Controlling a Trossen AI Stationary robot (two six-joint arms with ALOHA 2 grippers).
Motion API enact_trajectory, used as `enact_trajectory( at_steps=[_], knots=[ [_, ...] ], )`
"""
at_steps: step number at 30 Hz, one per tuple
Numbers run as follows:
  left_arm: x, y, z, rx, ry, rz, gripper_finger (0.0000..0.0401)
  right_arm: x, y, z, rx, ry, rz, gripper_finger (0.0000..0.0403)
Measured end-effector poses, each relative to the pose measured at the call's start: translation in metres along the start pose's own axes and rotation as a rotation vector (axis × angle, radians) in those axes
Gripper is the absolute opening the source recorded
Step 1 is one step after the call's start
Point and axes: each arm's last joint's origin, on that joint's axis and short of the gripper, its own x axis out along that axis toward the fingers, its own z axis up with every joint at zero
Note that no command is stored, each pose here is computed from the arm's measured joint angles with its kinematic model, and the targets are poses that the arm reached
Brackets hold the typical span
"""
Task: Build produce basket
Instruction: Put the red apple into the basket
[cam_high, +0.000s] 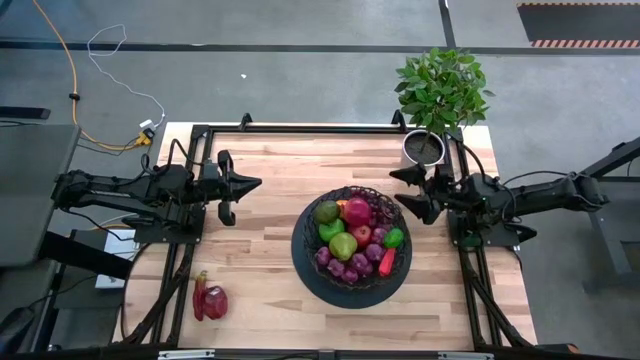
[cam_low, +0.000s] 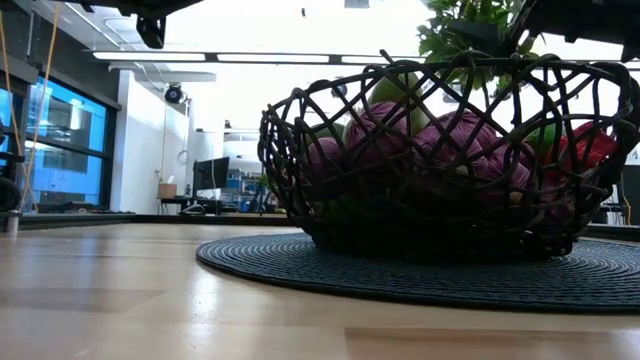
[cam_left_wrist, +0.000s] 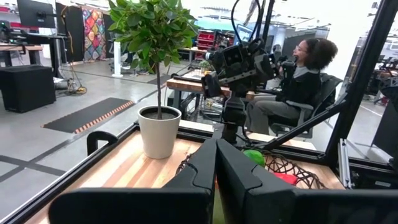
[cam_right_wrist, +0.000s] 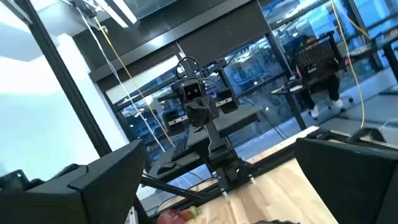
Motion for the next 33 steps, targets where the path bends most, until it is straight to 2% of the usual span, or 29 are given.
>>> enact_trajectory(
  at_steps=[9, 13, 15, 18, 25, 26, 30, 33],
  knots=[
    [0.0, 0.0, 0.0, -0.003, 0.0, -0.003, 0.0, 0.0, -0.002, 0.001, 0.039, -0.027, -0.055, 0.0392],
    [0.0, 0.0, 0.0, -0.001, 0.0, -0.004, 0.0, 0.0, -0.001, 0.001, -0.052, -0.026, -0.042, 0.0373],
    [0.0, 0.0, 0.0, -0.001, 0.0, -0.004, 0.0, 0.0, -0.001, 0.001, -0.079, -0.024, -0.041, 0.0345],
    [0.0, 0.0, 0.0, -0.001, 0.0, -0.004, 0.0, 0.0, -0.001, -0.001, -0.143, 0.006, -0.026, 0.0277],
    [0.0, 0.0, 0.0, 0.0, 0.001, -0.004, 0.0, -0.001, -0.003, -0.01, -0.258, 0.122, 0.015, 0.004],
    [0.0, 0.0, 0.0, 0.0, 0.001, -0.004, 0.0, -0.001, -0.003, -0.011, -0.266, 0.131, 0.025, 0.0021],
    [0.0, 0.0, 0.0, -0.001, 0.0, -0.004, 0.0, -0.001, -0.002, -0.012, -0.259, 0.159, 0.084, 0.0022],
    [0.0, 0.0, 0.0, -0.001, 0.0, -0.004, 0.0, -0.001, -0.001, -0.013, -0.259, 0.165, 0.101, 0.0006]
  ],
)
